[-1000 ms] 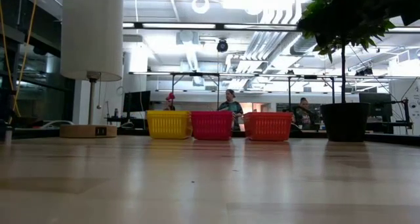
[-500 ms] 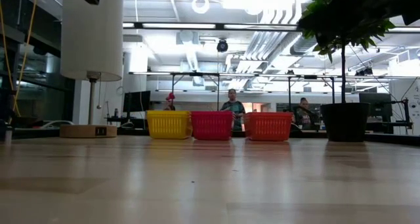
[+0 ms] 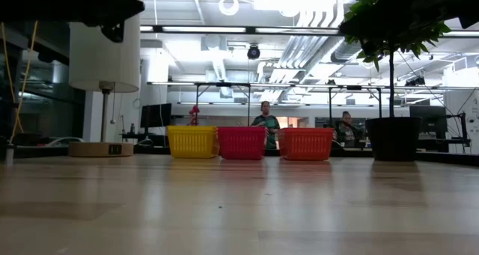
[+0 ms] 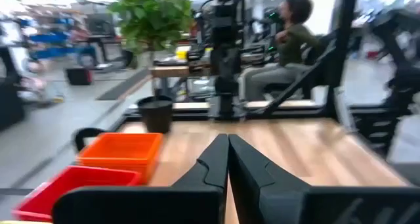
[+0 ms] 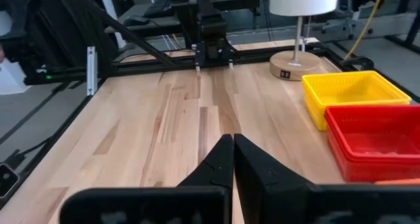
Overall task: Stack baskets by color
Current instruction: Return to Home Position
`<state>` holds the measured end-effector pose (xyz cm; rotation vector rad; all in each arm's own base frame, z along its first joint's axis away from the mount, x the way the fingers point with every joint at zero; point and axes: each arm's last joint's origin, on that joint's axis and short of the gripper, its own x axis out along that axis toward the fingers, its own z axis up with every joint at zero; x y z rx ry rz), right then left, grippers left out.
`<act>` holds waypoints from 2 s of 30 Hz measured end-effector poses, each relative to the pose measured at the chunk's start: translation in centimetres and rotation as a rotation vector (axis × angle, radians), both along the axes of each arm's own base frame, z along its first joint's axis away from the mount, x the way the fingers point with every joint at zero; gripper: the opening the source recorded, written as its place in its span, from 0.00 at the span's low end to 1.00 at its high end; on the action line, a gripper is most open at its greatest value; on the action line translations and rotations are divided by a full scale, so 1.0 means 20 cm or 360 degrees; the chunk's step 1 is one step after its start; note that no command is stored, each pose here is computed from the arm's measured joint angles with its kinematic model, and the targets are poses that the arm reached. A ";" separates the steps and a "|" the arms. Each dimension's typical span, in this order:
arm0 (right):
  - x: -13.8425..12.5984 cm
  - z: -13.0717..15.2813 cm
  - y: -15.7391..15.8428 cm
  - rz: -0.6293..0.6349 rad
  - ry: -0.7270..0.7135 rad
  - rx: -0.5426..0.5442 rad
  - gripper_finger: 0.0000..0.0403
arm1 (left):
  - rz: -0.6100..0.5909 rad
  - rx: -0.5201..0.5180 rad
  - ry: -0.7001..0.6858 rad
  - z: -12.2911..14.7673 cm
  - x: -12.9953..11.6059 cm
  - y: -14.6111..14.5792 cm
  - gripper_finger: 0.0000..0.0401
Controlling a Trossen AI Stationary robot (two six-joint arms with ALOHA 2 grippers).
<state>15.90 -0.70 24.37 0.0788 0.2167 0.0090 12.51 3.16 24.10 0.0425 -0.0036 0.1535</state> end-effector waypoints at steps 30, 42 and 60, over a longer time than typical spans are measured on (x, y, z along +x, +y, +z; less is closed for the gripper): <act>-0.01 -0.03 0.00 -0.0028 0.0093 0.0039 0.00 | 0.0042 -0.0174 -0.0052 -0.36 -0.14 -0.11 0.00; -0.21 -0.01 -0.04 -0.0154 0.0101 0.0026 0.00 | 0.0045 -0.0176 0.0009 -0.38 -0.13 -0.11 0.00; -0.28 -0.38 0.01 -0.0119 -0.0364 0.0047 0.00 | 0.0045 -0.0176 0.0009 -0.38 -0.13 -0.11 0.00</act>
